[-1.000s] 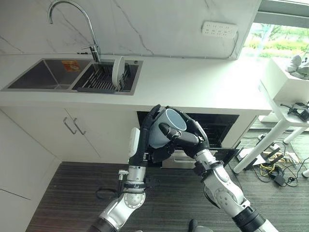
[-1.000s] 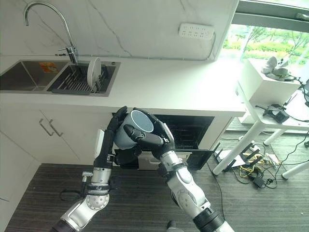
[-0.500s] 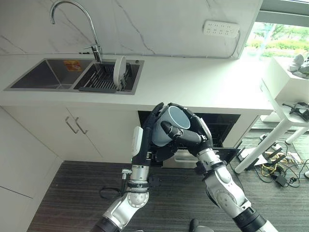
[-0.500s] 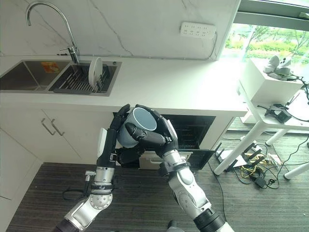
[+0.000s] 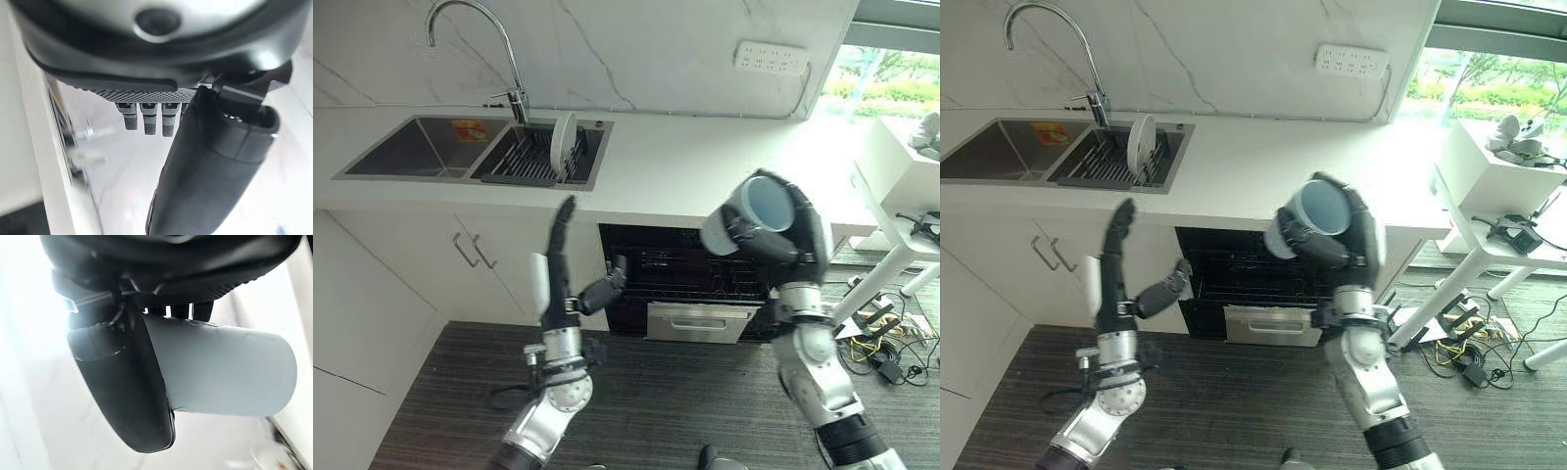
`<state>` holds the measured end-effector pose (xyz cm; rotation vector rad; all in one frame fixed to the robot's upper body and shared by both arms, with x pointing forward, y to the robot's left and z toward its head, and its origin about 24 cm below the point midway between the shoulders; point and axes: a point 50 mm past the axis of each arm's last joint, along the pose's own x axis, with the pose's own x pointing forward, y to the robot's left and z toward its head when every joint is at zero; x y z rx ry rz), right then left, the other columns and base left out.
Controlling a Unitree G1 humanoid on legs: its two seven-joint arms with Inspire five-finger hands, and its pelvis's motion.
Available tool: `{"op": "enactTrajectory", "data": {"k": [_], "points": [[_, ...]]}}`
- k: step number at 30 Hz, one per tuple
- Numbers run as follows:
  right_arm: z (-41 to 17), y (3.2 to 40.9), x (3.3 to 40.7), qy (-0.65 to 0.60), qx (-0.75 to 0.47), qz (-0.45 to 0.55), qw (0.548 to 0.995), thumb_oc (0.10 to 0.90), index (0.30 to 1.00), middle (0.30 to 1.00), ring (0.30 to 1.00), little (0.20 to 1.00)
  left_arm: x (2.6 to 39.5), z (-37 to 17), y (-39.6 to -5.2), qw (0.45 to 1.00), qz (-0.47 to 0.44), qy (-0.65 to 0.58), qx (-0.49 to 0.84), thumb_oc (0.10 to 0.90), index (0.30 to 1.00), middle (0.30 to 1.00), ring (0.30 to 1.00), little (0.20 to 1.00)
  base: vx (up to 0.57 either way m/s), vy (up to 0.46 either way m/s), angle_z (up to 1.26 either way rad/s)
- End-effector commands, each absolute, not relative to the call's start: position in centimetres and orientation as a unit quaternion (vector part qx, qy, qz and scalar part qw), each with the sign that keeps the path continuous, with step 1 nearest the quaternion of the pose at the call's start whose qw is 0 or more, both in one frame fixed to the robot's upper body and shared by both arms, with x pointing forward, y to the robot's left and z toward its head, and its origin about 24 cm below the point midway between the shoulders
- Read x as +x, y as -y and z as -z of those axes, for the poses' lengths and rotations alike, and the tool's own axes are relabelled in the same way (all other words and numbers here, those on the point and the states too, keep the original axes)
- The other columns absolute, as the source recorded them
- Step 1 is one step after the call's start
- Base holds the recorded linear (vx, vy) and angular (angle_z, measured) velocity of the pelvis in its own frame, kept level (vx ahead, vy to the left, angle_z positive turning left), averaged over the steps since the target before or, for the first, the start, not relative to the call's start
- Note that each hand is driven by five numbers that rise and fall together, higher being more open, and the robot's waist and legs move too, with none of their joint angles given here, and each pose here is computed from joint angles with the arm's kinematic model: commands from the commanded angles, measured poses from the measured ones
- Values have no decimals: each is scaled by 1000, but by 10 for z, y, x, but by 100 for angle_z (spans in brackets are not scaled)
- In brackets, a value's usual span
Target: Place the dishes in the dishwasher.
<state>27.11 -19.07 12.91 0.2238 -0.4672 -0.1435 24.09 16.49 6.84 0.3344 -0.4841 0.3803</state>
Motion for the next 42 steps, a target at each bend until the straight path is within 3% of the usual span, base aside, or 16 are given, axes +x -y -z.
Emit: {"op": "enactTrajectory", "data": {"k": [1, 18, 34, 35, 42], "points": [[-177, 184, 266, 366, 86, 32, 926, 400, 300, 300, 300, 300, 245, -105, -150, 917, -143, 344, 141, 800, 900, 900, 900, 900, 0, 0, 0], [-163, 190, 267, 317, 176, 26, 932, 400, 300, 300, 300, 300, 246, -97, -156, 924, -148, 310, 168, 800, 900, 900, 900, 900, 0, 0, 0], [-154, 189, 268, 301, 152, 29, 941, 400, 300, 300, 300, 300, 247, -86, -164, 929, -147, 282, 190, 800, 900, 900, 900, 900, 0, 0, 0], [-161, 220, 275, 306, 145, -6, 941, 400, 300, 300, 300, 300, 249, -77, -179, 991, 1, 132, 36, 800, 900, 900, 900, 900, 0, 0, 0], [-150, 229, 262, 296, 158, -4, 942, 400, 300, 300, 300, 300, 245, -64, -177, 990, 37, 122, 51, 800, 900, 900, 900, 900, 38, -43, 4]]}}
